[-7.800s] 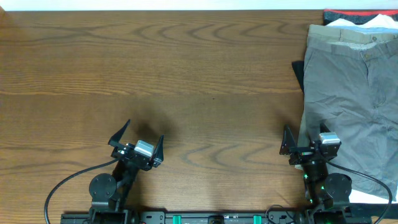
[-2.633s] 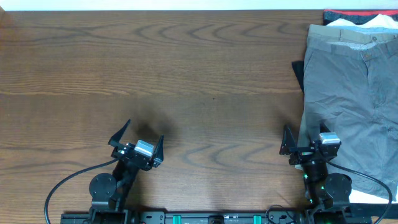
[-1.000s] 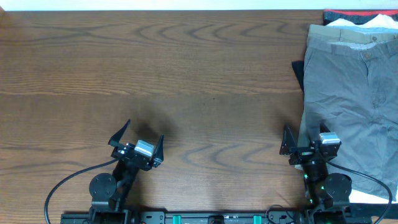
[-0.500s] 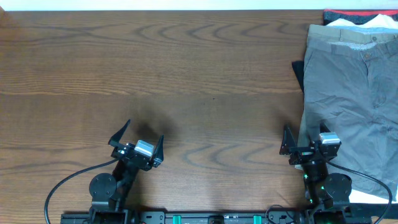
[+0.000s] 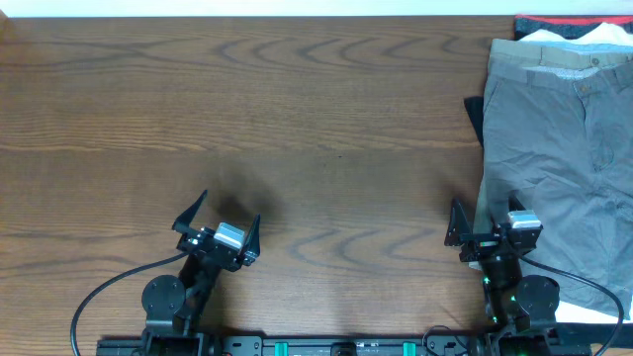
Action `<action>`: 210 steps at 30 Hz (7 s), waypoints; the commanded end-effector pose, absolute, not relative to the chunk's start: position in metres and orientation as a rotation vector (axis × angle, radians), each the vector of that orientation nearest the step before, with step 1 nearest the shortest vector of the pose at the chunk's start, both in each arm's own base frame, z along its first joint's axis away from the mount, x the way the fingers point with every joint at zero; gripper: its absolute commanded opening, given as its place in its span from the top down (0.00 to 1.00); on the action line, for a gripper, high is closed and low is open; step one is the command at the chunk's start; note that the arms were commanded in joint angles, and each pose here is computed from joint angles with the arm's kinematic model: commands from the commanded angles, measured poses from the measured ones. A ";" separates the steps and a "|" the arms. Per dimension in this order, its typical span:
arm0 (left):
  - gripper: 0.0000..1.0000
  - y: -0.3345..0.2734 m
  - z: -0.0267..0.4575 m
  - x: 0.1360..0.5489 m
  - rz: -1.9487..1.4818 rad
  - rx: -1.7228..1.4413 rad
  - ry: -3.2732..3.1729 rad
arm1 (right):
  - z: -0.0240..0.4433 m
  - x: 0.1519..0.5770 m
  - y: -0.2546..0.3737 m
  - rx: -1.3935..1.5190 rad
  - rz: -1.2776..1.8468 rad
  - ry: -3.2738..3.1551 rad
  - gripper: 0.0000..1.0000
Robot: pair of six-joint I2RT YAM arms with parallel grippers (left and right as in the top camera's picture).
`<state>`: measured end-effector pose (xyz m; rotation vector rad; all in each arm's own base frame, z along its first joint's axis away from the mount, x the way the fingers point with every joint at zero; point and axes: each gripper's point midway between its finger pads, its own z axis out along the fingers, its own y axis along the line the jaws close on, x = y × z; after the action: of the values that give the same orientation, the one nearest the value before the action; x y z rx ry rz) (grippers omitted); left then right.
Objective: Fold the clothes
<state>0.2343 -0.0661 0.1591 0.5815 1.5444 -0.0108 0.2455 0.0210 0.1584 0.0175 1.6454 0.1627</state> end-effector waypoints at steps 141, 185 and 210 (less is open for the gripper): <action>0.02 -0.113 0.208 0.340 -0.457 0.144 2.739 | 0.065 0.448 -0.055 0.690 -0.452 2.663 0.99; 0.02 -0.113 0.208 0.339 -0.458 0.144 2.743 | 0.124 0.463 -0.039 0.500 -0.364 2.553 0.99; 0.02 -0.089 0.197 0.327 -0.276 0.100 2.820 | 0.211 0.451 0.183 -0.077 0.186 2.370 0.99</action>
<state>0.3251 -0.1026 0.1974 0.1184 2.8132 -0.3946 0.4600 0.1453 0.1994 0.0324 2.3962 0.0991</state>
